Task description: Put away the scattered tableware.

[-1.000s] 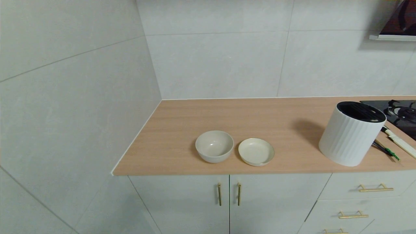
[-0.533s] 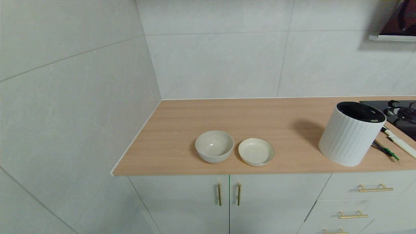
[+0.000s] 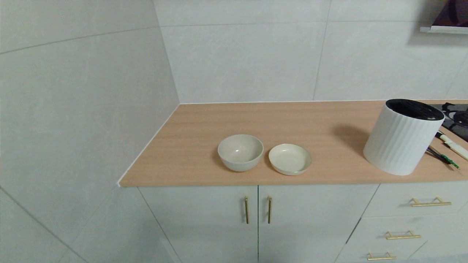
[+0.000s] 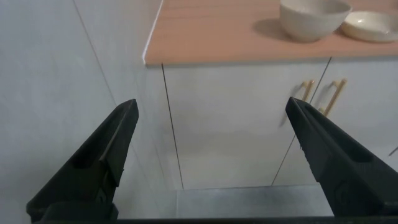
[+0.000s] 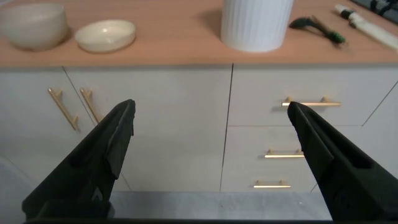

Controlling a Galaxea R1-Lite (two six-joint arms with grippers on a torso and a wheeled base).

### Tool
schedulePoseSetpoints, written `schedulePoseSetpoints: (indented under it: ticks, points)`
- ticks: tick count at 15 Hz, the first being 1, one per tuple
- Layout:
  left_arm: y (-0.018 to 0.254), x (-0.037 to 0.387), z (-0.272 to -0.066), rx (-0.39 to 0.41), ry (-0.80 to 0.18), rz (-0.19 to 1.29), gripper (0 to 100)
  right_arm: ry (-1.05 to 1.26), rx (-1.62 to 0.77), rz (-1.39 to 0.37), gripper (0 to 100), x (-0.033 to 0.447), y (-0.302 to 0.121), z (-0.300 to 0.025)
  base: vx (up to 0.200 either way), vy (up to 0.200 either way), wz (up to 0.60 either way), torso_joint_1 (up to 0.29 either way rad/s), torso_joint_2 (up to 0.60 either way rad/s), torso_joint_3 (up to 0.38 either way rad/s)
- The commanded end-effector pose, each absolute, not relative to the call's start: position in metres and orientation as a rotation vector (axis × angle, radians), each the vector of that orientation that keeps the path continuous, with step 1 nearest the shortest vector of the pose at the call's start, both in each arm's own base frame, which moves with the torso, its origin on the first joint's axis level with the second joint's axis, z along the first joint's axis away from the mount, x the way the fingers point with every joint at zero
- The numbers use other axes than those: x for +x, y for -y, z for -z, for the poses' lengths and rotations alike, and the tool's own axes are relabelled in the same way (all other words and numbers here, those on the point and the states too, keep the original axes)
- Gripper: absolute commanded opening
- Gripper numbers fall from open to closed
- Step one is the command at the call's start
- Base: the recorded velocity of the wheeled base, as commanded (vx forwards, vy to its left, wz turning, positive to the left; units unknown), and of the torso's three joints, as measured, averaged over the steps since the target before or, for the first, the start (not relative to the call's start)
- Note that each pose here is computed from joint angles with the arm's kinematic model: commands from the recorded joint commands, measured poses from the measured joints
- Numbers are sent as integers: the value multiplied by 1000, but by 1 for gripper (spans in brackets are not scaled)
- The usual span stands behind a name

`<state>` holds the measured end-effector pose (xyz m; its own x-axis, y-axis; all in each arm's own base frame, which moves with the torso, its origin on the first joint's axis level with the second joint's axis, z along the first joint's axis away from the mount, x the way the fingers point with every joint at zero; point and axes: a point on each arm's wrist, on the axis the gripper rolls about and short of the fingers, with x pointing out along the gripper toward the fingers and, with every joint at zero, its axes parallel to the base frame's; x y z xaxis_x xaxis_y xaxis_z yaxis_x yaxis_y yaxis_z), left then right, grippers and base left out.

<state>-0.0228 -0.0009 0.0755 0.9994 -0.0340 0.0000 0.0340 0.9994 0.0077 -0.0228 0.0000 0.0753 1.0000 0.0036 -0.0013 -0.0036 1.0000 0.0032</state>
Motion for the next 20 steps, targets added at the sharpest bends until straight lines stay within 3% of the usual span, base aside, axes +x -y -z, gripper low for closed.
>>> schedulePoseSetpoints:
  ticks: [1,20]
  points:
    - [1,-23,-76,8,-1,34,100,-2,3,-5,100,-23,0,-75,0,0,0,-246,549,305]
    - [1,-23,-76,8,-1,34,100,-2,3,-5,100,-23,0,-75,0,0,0,-209,498,293]
